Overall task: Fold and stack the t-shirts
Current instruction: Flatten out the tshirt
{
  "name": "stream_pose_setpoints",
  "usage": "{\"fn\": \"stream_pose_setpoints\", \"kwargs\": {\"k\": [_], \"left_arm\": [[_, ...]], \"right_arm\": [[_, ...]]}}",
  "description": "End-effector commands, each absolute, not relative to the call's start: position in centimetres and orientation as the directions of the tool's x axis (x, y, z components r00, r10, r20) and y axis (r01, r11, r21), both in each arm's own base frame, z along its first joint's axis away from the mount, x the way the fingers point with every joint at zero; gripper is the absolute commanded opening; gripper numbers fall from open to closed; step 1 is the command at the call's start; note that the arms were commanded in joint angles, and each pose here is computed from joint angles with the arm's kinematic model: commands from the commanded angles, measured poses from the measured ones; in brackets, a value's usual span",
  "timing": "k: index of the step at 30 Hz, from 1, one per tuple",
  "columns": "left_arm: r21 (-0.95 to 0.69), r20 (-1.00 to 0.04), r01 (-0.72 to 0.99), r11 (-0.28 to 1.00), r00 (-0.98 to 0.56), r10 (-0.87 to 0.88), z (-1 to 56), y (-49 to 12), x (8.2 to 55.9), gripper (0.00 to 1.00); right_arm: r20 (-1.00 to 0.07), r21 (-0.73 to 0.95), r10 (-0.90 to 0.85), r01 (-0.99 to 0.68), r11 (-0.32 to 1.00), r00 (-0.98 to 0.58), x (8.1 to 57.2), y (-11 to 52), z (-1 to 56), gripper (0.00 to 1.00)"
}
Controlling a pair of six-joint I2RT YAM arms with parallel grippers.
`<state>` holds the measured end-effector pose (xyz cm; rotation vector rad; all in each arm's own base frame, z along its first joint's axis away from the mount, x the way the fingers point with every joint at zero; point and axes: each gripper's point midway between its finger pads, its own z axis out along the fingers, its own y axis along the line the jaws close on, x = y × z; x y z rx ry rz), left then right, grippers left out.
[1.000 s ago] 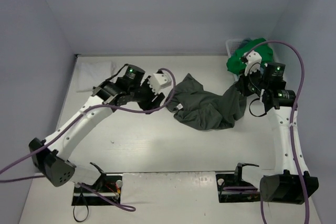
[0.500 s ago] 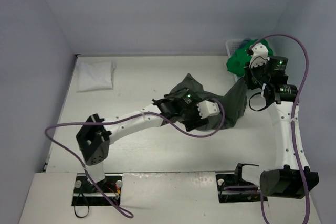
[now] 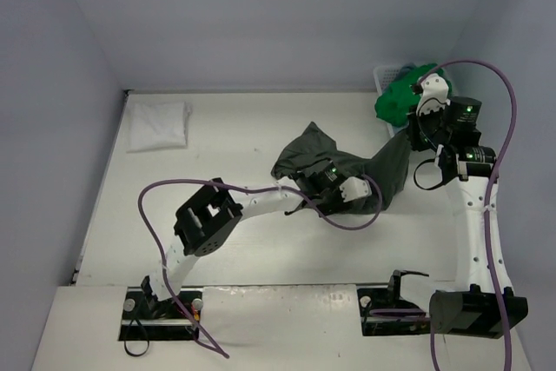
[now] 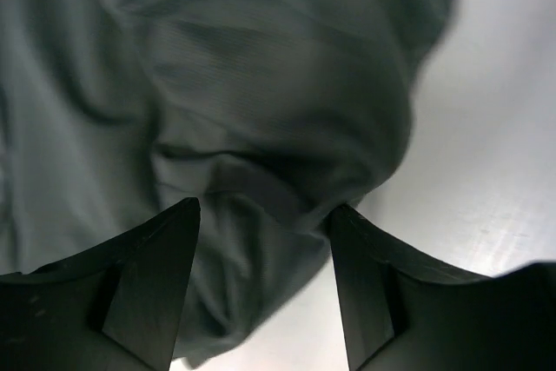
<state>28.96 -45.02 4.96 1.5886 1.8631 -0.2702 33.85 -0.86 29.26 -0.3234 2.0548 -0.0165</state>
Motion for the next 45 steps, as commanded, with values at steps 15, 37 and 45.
{"fn": "stream_pose_setpoints", "kwargs": {"k": [15, 37, 45], "left_arm": [[0.267, -0.776, 0.879, 0.396, -0.047, 0.628, 17.0, -44.8, 35.9, 0.56], [0.098, -0.758, 0.923, 0.373, -0.173, 0.629, 11.6, -46.6, 34.2, 0.56], [0.030, -0.725, 0.935, 0.353, -0.223, 0.652, 10.1, -46.6, 33.1, 0.60]], "right_arm": [[-0.884, -0.133, -0.223, -0.236, 0.962, -0.410, 35.0, -0.5, 29.8, 0.00], [-0.879, -0.140, -0.235, -0.246, 0.959, -0.415, 34.6, -0.5, 29.2, 0.00], [-0.878, -0.142, -0.235, -0.243, 0.960, -0.417, 34.8, -0.7, 29.2, 0.00]]}}
